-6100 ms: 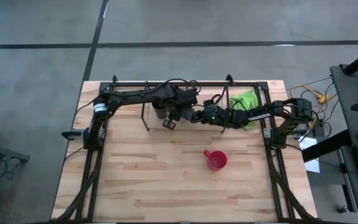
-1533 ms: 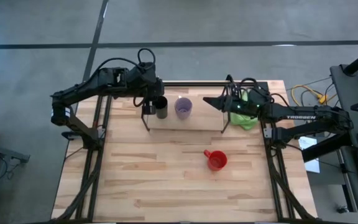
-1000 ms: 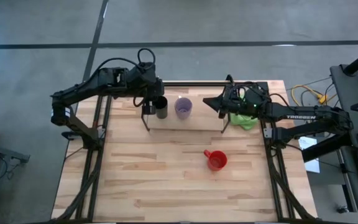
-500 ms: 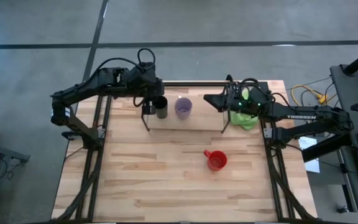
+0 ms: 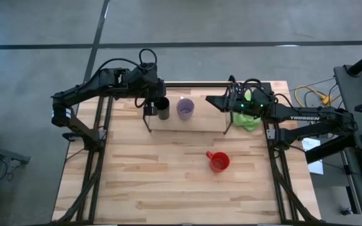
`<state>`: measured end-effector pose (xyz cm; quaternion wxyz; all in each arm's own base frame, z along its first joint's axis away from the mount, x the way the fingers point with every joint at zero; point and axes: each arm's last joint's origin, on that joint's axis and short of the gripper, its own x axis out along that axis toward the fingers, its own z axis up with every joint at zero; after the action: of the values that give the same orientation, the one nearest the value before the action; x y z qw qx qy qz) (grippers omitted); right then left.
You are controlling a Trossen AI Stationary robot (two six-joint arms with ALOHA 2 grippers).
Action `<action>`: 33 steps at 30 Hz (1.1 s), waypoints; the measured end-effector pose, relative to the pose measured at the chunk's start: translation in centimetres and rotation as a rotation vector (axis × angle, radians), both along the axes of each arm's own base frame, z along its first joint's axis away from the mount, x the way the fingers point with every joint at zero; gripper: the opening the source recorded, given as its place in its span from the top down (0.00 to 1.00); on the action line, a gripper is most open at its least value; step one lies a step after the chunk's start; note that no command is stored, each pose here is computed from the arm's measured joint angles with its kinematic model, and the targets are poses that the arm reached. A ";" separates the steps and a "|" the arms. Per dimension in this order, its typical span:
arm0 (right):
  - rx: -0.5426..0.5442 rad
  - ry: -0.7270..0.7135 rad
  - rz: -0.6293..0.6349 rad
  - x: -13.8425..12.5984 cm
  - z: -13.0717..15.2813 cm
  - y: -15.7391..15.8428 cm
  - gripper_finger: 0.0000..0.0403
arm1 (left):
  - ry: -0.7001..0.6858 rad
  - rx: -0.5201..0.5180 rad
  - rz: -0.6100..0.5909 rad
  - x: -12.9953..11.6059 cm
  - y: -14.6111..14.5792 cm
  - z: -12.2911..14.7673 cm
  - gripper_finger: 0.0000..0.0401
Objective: Stack small to large cups/mugs on shelf
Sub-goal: Put the orange mug on the shelf
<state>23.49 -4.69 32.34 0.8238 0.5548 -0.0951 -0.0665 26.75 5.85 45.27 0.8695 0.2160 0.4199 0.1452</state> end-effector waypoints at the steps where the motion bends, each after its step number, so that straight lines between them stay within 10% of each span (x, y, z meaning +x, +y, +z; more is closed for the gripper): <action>1: -0.008 0.001 -0.001 0.0 0.0 0.0 0.61 | 0.001 0.001 -0.001 0.0 0.0 0.0 0.88; 16: -0.039 -0.001 0.195 0.0 0.1 0.6 0.62 | 0.001 0.001 -0.002 0.0 0.0 0.0 0.88; 33: -0.489 -0.178 0.343 -4.8 3.9 2.3 0.63 | 0.003 -0.001 0.000 -0.1 0.0 0.0 0.88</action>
<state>18.69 -2.39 36.27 0.9206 0.3517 -0.0852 0.1471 26.70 5.84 45.26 0.8689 0.2160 0.4212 0.1448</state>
